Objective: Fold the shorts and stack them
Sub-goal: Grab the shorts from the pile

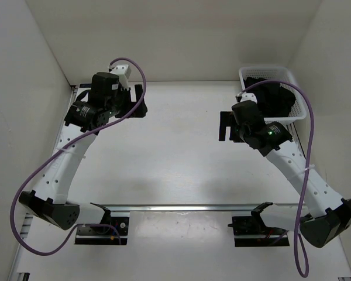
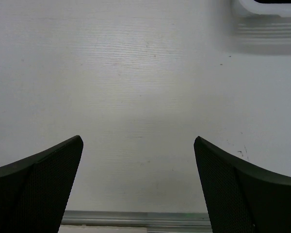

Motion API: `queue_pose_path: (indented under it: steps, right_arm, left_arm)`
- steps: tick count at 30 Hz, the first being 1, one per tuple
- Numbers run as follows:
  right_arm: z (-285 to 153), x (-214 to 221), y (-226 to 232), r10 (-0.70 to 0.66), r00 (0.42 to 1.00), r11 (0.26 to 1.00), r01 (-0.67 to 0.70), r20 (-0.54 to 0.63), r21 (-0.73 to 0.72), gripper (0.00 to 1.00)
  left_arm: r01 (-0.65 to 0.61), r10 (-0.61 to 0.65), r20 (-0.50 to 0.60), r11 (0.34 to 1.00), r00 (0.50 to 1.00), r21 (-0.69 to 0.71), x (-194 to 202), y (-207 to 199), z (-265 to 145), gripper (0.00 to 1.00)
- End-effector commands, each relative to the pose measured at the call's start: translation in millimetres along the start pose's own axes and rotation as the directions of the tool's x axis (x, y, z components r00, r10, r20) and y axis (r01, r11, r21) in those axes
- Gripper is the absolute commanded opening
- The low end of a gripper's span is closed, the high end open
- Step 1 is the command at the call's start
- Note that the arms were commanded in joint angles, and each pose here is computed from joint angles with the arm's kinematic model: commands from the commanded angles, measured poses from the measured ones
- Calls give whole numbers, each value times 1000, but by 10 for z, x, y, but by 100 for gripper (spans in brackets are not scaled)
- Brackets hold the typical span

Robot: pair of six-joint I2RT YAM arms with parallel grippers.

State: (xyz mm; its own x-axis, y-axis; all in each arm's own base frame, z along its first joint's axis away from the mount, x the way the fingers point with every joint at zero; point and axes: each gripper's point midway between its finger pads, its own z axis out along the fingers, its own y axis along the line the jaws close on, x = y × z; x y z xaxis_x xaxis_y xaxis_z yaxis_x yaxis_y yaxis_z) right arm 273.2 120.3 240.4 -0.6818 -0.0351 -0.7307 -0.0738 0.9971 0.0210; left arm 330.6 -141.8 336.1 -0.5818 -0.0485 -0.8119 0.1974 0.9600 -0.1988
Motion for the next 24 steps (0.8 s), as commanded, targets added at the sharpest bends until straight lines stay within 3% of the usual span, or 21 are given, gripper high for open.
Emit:
queue_pose_path:
  steps: [1,8,11,13,14,16,17,19,21,22,24]
  right_arm:
    - [-18,-79,-132,83,994,994,-88,68,70,100]
    - [-49,-112,-515,78,991,961,-104,112,256,100]
    - [95,-303,-722,75,990,959,-104,119,262,99]
    - [373,-330,-839,141,989,961,-147,41,233,89]
    - [422,-464,-1031,250,968,948,-250,27,198,88]
    - [756,-498,-1276,352,935,915,-335,-38,226,88]
    - [770,-683,-1505,422,907,878,-410,5,246,86]
    - [1097,-717,-1709,487,873,845,-461,-34,271,82]
    - [1208,-1055,-1806,505,863,831,-492,20,260,82]
    - [1500,-956,-1903,522,853,821,-490,-34,294,82]
    - [1597,-1299,-2001,529,848,812,-513,19,279,87]
  left_arm:
    - [-21,21,-7,994,1000,106,61,-135,-104,100]
    - [-14,16,-14,993,1000,116,193,-171,-155,100]
    - [-15,15,-5,994,1000,109,199,-150,-197,100]
    - [11,-12,9,998,1000,61,190,-71,-205,100]
    - [26,-27,22,999,999,48,160,-55,-199,100]
    - [26,-27,20,999,999,47,176,-52,-171,100]
    - [26,-27,20,999,999,48,176,-52,-171,100]
    - [9,-9,3,998,1000,59,193,-77,-78,100]
    - [-4,5,-23,998,1000,63,246,-84,39,100]
    - [-9,11,-38,998,999,67,279,-111,84,100]
    - [-8,14,-76,998,997,68,350,-122,208,100]
